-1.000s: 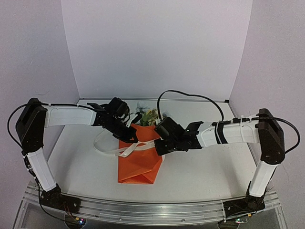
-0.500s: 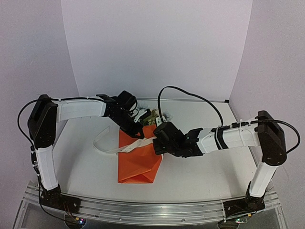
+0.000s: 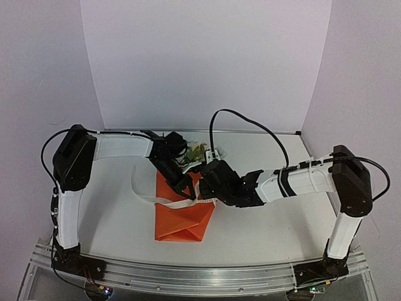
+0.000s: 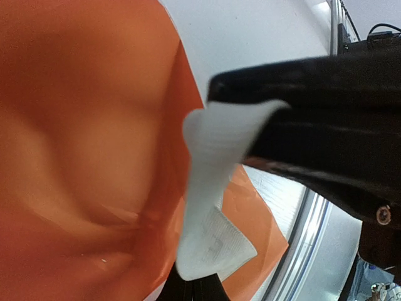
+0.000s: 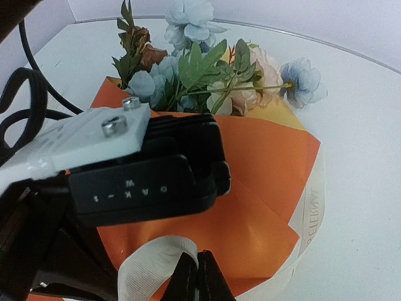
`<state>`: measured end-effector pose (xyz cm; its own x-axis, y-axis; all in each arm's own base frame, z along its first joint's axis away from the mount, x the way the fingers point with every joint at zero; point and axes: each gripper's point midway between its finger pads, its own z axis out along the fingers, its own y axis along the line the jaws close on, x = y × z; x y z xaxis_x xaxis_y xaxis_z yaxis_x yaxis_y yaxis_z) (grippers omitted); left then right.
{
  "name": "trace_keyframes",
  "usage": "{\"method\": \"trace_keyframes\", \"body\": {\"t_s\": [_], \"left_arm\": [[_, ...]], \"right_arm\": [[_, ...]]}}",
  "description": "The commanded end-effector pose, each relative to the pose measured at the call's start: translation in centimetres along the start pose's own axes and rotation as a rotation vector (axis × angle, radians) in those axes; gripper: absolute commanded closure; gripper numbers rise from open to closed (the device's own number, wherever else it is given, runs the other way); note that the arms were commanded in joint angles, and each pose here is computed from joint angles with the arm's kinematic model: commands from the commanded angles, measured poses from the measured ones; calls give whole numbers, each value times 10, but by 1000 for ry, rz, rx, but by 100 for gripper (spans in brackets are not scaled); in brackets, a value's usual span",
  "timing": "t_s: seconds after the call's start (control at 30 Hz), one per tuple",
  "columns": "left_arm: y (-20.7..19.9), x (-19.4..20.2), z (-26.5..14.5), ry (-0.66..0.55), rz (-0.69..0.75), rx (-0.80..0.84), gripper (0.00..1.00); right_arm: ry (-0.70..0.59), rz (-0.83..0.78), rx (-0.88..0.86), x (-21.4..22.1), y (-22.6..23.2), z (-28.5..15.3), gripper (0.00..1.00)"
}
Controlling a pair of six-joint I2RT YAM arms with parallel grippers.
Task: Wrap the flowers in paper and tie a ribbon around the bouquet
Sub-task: Cross the ribbon over the folded bouquet.
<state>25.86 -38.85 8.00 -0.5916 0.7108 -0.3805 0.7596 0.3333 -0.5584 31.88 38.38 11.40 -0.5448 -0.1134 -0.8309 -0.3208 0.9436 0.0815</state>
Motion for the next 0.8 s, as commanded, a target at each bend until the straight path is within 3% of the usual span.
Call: {"method": "trace_keyframes", "body": {"t_s": [0.0,0.1,0.23,0.47,0.67,0.77], "left_arm": [[-17,-1,-10,-44,39,45,98],[-20,-2,-9,-70,40,61,99],[-22,0,-9,-86,39,82,99],[-25,0,-13,-106,45,118,99],[-25,-2,-9,-90,43,144,100],[-25,-1,-7,-85,41,152,100]], "right_arm": [[37,65,-41,8,5,11,94],[76,81,-40,22,-1,14,92],[114,78,-48,31,-3,13,77],[174,47,-2,40,-13,8,64],[196,59,76,33,-30,-8,37],[210,75,99,23,-34,-19,29]]}}
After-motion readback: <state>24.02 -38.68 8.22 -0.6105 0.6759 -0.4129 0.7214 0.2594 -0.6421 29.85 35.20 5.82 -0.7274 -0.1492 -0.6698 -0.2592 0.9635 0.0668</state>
